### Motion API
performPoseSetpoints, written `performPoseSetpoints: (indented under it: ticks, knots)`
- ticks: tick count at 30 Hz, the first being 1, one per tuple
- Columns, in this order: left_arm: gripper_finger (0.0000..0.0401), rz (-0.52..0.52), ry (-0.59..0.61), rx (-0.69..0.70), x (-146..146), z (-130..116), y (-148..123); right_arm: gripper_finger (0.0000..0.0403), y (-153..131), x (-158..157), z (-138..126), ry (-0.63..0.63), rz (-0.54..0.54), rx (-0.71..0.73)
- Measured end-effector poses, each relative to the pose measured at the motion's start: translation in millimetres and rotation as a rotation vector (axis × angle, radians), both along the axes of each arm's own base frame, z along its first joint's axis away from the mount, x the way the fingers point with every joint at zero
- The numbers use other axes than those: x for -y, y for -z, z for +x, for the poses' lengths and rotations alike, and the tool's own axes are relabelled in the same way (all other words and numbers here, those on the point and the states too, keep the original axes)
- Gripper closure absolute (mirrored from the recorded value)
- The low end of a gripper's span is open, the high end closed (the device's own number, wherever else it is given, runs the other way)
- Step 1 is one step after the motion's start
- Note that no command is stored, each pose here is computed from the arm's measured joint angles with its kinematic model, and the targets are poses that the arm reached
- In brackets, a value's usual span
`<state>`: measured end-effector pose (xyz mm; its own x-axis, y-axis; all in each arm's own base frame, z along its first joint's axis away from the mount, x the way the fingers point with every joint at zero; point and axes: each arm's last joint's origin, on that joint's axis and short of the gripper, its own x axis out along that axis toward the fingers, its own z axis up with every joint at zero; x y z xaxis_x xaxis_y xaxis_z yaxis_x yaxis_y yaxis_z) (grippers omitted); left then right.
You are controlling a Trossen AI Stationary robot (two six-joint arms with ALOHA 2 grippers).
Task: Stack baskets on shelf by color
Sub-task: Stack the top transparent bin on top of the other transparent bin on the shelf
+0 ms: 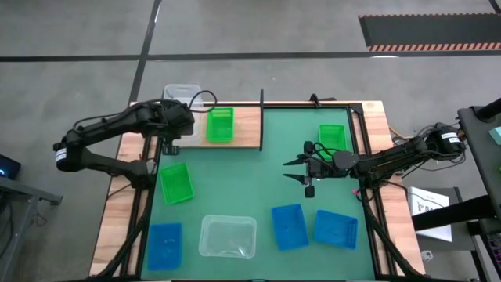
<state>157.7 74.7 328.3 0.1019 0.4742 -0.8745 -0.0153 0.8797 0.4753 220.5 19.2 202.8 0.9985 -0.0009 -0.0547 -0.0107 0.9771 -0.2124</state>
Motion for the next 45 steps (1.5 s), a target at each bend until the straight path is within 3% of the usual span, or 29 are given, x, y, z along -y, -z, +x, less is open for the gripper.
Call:
performPoseSetpoints:
  ticks: [6,22,34,42,45]
  knots:
    - [0.0401,-0.017,0.0,-0.042,0,-1,12,0.0255,0,0,0,0.0,0.0,0.0]
    - [0.0399,-0.012,0.01,-0.049,0,-1,12,0.0255,0,0,0,0.0,0.0,-0.001]
    - [0.033,-0.005,0.012,-0.013,0,-1,10,0.0255,0,0,0,0.0,0.0,-0.001]
    - [0.0324,0.008,0.015,0.003,3,-6,3,0.0255,0,0,0,0.0,0.0,-0.001]
    - [0.0324,0.063,-0.002,0.011,2,-8,-10,0.0255,0,0,0,0.0,0.0,-0.001]
